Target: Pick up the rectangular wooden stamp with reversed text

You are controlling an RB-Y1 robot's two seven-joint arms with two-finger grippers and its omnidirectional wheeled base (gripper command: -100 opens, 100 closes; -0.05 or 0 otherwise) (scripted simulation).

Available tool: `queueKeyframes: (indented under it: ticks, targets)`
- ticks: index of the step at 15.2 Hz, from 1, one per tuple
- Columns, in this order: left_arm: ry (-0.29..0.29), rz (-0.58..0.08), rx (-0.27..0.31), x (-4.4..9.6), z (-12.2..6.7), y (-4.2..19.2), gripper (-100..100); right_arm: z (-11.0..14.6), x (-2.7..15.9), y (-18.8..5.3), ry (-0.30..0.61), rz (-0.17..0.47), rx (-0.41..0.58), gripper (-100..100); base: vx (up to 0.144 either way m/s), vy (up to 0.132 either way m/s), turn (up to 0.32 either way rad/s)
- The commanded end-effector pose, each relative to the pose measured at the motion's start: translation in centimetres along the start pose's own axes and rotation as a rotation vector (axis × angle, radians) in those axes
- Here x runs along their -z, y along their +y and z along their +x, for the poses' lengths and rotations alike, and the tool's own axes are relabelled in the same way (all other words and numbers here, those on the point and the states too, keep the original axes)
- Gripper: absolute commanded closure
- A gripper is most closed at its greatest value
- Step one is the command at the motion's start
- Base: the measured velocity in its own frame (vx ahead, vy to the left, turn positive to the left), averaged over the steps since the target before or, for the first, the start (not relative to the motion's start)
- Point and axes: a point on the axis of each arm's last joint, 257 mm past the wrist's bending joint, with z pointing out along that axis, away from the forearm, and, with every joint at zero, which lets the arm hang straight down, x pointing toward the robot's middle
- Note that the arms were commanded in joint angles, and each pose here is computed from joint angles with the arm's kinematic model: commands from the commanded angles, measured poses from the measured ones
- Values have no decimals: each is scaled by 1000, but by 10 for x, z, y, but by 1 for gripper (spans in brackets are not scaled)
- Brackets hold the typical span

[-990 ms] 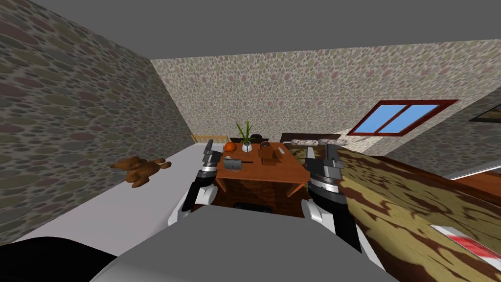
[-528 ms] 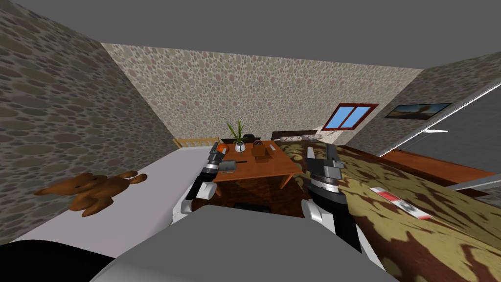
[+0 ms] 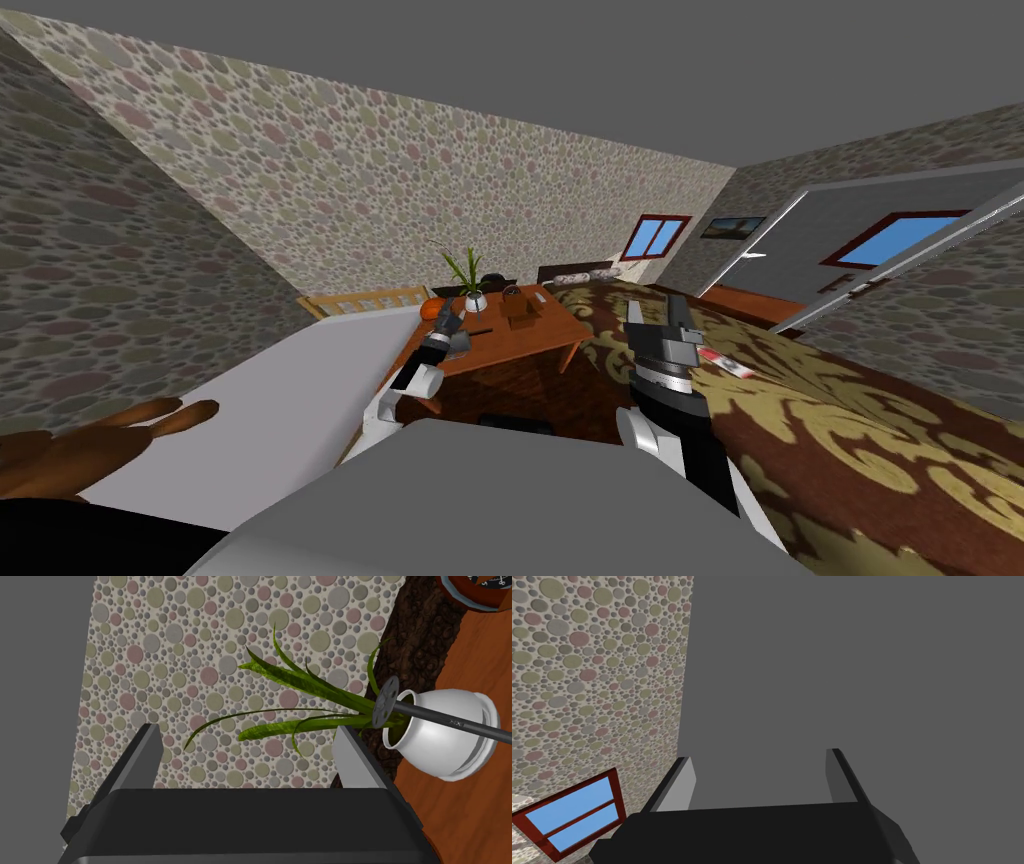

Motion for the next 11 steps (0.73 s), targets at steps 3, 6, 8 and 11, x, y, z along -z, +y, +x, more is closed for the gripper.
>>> queueKeyframes:
  ticks: [3,6,8,11]
  targets:
    - [-34,-120,29,-6,-26,41,-100,0,0,0,0,0,0,0,-25,6,-271]
    - [-60,-197,45,-6,-42,66,-100,0,0,0,0,0,0,0,-23,4,-257]
    - [-73,-221,44,-3,-48,77,-100,0,0,0,0,0,0,0,-22,5,-261]
    - [-106,-298,60,0,-68,103,-100,0,0,0,0,0,0,0,-20,7,-267]
